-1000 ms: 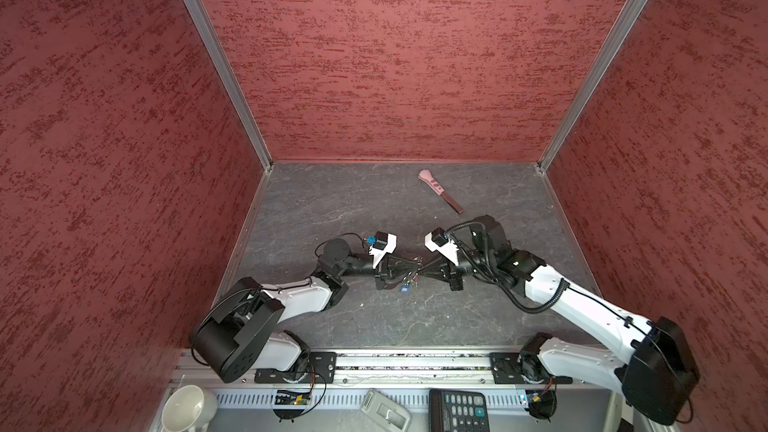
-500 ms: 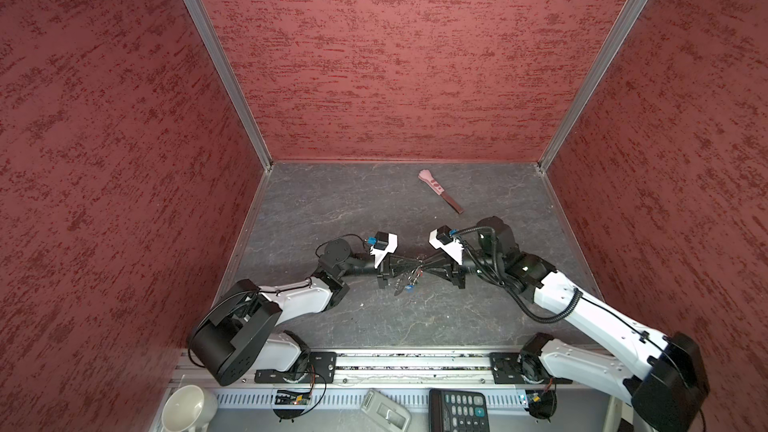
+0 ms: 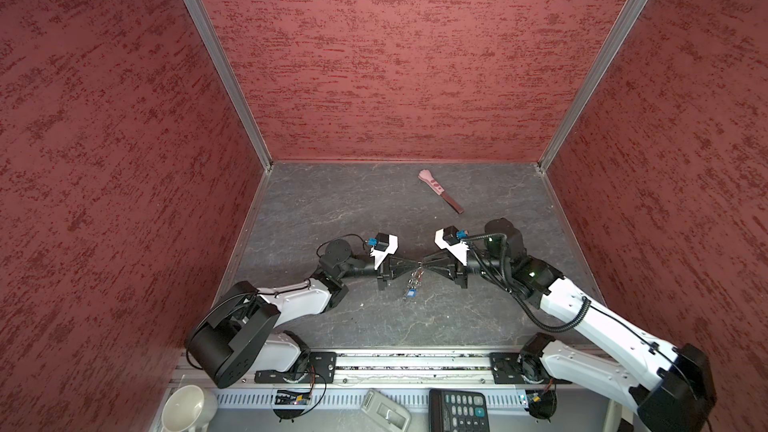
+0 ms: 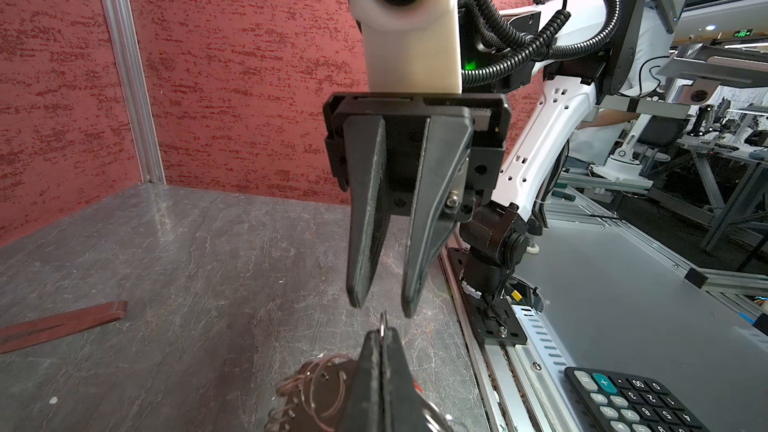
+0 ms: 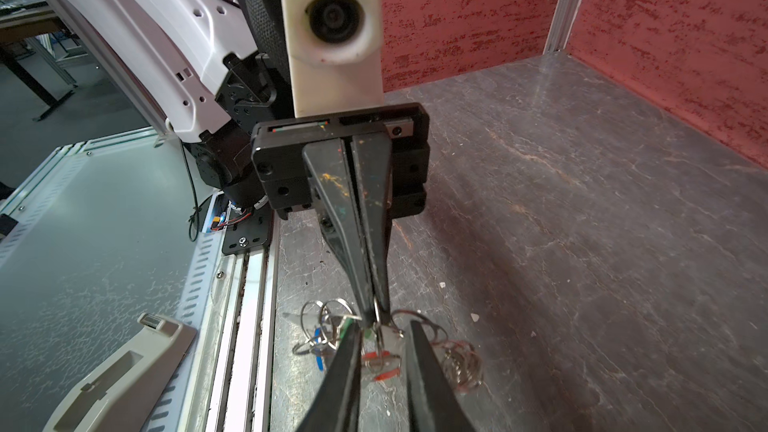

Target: Put the keys on the keyring

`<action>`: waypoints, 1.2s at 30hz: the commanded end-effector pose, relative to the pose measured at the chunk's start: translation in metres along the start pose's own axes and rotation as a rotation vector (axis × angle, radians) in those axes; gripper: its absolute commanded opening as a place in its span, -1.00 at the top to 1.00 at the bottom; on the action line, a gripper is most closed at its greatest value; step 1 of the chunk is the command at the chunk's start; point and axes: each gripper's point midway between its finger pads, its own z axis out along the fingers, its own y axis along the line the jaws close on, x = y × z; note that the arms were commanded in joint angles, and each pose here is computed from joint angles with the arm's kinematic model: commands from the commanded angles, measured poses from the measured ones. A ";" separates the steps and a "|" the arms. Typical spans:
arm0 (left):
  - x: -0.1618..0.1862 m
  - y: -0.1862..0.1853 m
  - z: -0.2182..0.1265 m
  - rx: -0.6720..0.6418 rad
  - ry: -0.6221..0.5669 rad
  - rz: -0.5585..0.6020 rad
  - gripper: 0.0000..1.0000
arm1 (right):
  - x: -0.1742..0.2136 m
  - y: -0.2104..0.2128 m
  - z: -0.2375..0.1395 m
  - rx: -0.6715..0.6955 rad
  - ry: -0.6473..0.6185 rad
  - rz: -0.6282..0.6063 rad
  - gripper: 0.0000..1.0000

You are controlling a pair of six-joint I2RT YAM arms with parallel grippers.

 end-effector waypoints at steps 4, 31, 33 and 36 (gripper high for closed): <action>-0.014 -0.006 -0.002 0.012 -0.045 0.044 1.00 | -0.003 0.006 0.001 -0.034 -0.026 -0.006 0.59; 0.009 0.018 -0.010 -0.142 0.109 0.077 0.57 | 0.004 -0.011 0.003 0.013 0.194 0.067 1.00; 0.010 0.018 -0.013 -0.153 0.111 0.078 0.53 | 0.009 -0.014 0.000 0.037 0.267 0.065 1.00; 0.012 0.018 -0.015 -0.148 0.122 0.078 0.52 | 0.013 -0.014 -0.005 0.045 0.348 0.054 1.00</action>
